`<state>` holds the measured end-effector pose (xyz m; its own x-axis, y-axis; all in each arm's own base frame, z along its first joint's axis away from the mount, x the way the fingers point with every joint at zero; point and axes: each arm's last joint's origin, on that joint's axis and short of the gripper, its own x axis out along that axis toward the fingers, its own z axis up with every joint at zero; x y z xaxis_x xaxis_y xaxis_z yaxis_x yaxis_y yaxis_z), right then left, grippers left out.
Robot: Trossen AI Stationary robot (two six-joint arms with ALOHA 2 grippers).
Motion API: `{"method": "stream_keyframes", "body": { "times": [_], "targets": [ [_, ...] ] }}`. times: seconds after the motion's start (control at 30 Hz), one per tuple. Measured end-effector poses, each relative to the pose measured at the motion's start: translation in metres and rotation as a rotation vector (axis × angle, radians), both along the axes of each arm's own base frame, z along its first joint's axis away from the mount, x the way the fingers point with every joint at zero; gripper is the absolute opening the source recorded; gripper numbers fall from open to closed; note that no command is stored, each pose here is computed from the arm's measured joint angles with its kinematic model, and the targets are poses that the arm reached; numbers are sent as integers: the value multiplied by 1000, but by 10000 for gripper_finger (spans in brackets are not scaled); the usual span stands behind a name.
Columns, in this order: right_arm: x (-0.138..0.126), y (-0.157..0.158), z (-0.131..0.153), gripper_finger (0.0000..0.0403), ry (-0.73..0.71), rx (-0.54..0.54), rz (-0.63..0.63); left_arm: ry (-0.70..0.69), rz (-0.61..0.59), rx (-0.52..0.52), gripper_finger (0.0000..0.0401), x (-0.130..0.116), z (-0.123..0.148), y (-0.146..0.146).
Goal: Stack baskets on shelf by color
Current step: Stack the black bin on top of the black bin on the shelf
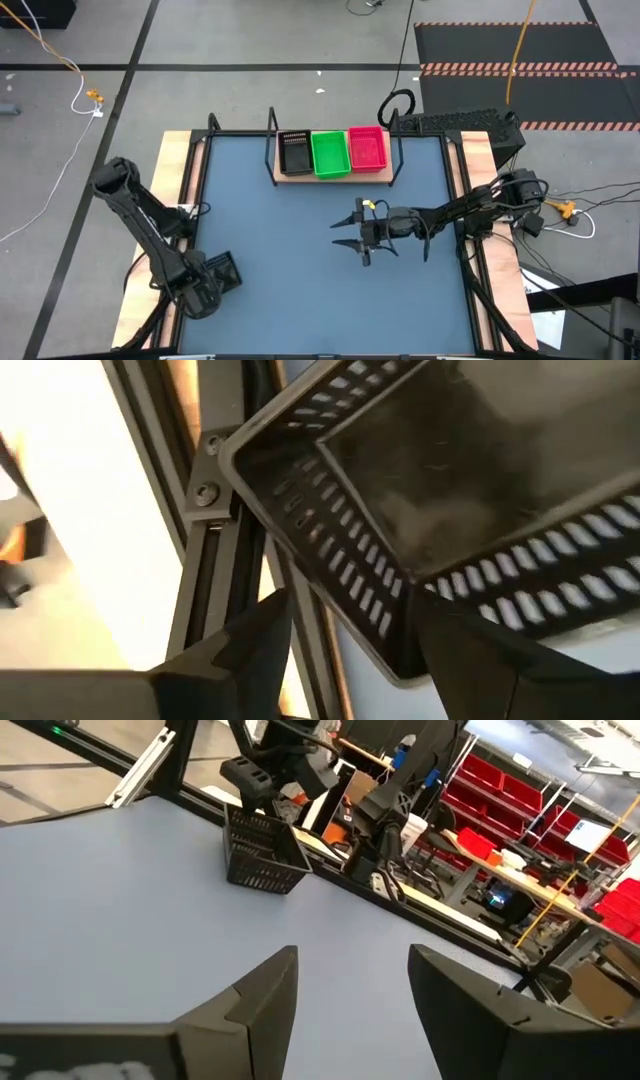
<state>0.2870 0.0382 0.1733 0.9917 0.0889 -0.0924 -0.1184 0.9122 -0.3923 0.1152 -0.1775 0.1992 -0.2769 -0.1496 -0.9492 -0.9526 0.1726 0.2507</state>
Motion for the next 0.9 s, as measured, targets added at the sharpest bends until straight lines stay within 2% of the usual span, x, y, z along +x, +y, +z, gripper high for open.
{"method": "stream_keyframes", "body": {
  "times": [0.23,0.5,0.73,0.83,0.9],
  "targets": [
    [0,0,0,185,2,-4,0,84,-30,26,188,3,-17,-7],
    [0,0,0,185,2,-4,0,99,-112,50,107,11,-28,0],
    [0,0,2,185,-23,-24,0,5,-303,117,16,28,-19,32],
    [0,0,3,185,-28,-23,-1,-110,-417,198,16,40,-14,48],
    [1,-2,3,185,-32,-23,-6,-190,-487,294,24,48,-11,59]
  ]
}}
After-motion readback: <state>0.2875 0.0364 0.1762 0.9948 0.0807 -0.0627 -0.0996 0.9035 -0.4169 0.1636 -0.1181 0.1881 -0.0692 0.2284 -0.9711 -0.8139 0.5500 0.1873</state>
